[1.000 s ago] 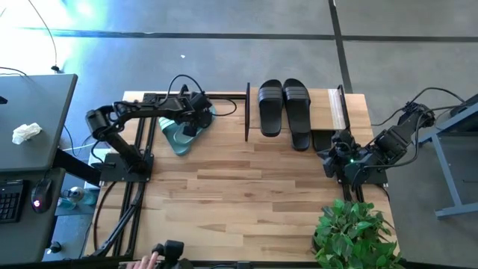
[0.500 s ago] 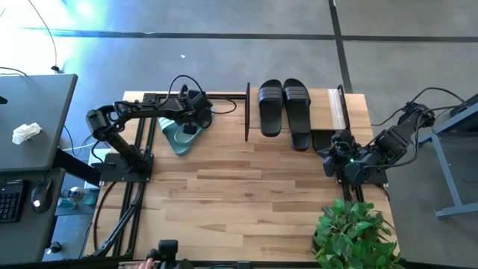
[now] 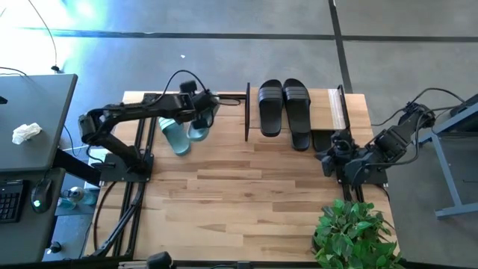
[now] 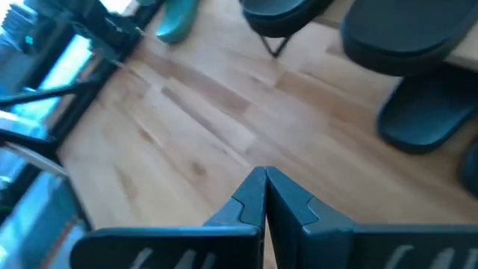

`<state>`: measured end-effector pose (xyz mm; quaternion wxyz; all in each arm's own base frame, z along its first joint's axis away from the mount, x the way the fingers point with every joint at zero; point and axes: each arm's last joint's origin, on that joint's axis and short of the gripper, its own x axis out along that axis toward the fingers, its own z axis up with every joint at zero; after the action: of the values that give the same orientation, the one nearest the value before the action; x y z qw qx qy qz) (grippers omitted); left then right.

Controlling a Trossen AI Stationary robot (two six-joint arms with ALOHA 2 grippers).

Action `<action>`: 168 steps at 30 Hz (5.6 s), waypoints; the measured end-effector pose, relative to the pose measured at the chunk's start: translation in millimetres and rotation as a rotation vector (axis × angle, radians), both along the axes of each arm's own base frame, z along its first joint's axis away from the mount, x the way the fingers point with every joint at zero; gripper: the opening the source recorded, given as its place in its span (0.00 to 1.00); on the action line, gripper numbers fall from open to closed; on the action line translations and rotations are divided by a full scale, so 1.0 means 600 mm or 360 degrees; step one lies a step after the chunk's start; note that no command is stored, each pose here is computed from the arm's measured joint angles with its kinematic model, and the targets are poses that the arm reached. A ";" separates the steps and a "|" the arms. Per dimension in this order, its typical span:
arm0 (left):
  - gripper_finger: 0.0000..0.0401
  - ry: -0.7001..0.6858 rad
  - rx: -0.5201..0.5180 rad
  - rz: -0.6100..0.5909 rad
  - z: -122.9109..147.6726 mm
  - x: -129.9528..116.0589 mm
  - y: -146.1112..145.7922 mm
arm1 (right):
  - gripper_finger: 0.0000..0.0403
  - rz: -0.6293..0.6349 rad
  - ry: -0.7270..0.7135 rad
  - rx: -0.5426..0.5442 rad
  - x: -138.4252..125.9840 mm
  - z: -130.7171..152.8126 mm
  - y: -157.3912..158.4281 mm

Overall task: Pick and place slides into the shelf
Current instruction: Put the green slipper under the shelf

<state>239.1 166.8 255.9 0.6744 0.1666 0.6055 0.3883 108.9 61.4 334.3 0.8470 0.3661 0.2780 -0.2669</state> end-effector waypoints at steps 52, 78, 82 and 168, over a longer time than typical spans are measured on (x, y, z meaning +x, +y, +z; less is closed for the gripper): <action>0.00 -0.0746 0.1034 0.0321 0.241 0.130 -0.136 | 0.54 -0.0296 -0.1166 -0.0189 0.415 -0.039 -0.066; 0.00 -0.0990 0.0877 0.0246 0.242 0.148 -0.134 | 0.41 -0.0369 -0.1158 -0.0124 0.417 -0.044 -0.116; 0.00 -0.0994 0.0875 0.0244 0.242 0.148 -0.135 | 0.26 -0.0369 -0.1128 -0.0164 0.417 -0.046 -0.117; 0.41 -0.1218 0.0271 0.0038 0.291 -0.015 -0.250 | 0.09 -0.0374 -0.0615 0.1180 0.111 -0.269 0.083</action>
<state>229.9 16.8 430.7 0.8307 0.0581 0.2776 0.4791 175.7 111.2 172.9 0.6585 0.7181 0.1476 -0.1701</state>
